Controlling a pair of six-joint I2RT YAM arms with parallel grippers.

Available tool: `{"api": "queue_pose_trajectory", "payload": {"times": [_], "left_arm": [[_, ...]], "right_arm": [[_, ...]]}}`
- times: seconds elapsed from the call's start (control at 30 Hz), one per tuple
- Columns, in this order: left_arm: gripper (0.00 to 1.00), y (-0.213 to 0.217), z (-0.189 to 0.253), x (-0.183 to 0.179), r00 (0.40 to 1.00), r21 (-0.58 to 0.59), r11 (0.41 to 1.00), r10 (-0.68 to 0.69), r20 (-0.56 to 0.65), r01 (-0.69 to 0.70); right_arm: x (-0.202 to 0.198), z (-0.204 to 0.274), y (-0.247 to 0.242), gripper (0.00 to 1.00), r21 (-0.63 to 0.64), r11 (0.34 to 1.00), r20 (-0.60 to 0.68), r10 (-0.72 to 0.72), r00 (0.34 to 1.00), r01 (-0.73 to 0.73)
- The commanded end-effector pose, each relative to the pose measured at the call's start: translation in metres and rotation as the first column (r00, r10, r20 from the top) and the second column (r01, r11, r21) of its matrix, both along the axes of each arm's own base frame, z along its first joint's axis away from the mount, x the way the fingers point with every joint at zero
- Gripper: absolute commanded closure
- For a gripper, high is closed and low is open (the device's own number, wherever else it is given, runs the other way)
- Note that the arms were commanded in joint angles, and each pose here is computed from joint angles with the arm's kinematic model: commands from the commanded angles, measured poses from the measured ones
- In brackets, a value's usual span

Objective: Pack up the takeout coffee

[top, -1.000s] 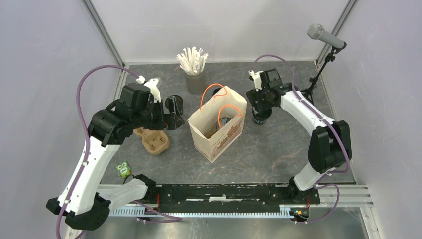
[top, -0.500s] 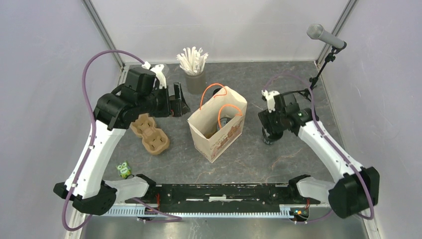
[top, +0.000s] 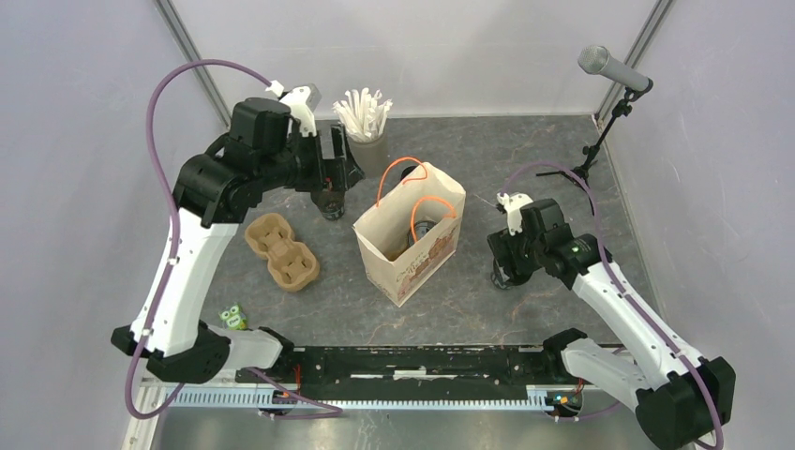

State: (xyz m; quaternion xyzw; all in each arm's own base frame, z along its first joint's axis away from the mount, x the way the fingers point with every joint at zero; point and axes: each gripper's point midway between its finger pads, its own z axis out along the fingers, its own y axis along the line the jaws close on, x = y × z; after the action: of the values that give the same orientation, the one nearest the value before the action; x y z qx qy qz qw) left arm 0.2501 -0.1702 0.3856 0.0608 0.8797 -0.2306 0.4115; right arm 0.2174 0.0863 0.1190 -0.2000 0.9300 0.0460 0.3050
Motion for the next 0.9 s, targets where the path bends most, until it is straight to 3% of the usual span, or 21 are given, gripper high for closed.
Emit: {"api": "queue_pose_trajectory", "payload": {"times": [0.0,0.33,0.43,0.53,0.67,0.87], "left_arm": [[0.0,-0.012,0.024,0.002,0.992,0.003,0.996,-0.092,0.09,0.092],[0.0,-0.018,0.05,-0.006,0.977,-0.019,0.99,-0.138,0.163,0.143],[0.0,-0.029,0.054,-0.01,0.97,-0.003,0.983,-0.18,0.162,0.183],[0.0,-0.049,0.062,-0.016,0.955,0.03,0.972,-0.236,0.18,0.234],[0.0,-0.094,0.065,-0.027,0.923,0.05,0.943,-0.333,0.195,0.329],[0.0,-0.169,0.051,-0.048,0.869,0.081,0.887,-0.462,0.18,0.455]], "right_arm": [[0.003,0.018,-0.007,0.12,-0.044,0.999,0.014,-0.006,1.0,0.007],[0.013,0.049,-0.004,0.05,-0.063,0.997,0.057,0.049,0.997,-0.045],[0.02,0.096,0.001,0.04,-0.013,1.0,0.123,0.023,0.992,-0.022],[0.026,0.156,-0.011,0.02,0.037,0.994,0.238,-0.107,0.965,0.101],[0.023,0.24,-0.019,0.02,0.212,0.965,0.451,-0.238,0.86,0.156],[-0.015,0.332,-0.052,0.02,0.465,0.874,0.657,-0.447,0.607,0.14]]}}
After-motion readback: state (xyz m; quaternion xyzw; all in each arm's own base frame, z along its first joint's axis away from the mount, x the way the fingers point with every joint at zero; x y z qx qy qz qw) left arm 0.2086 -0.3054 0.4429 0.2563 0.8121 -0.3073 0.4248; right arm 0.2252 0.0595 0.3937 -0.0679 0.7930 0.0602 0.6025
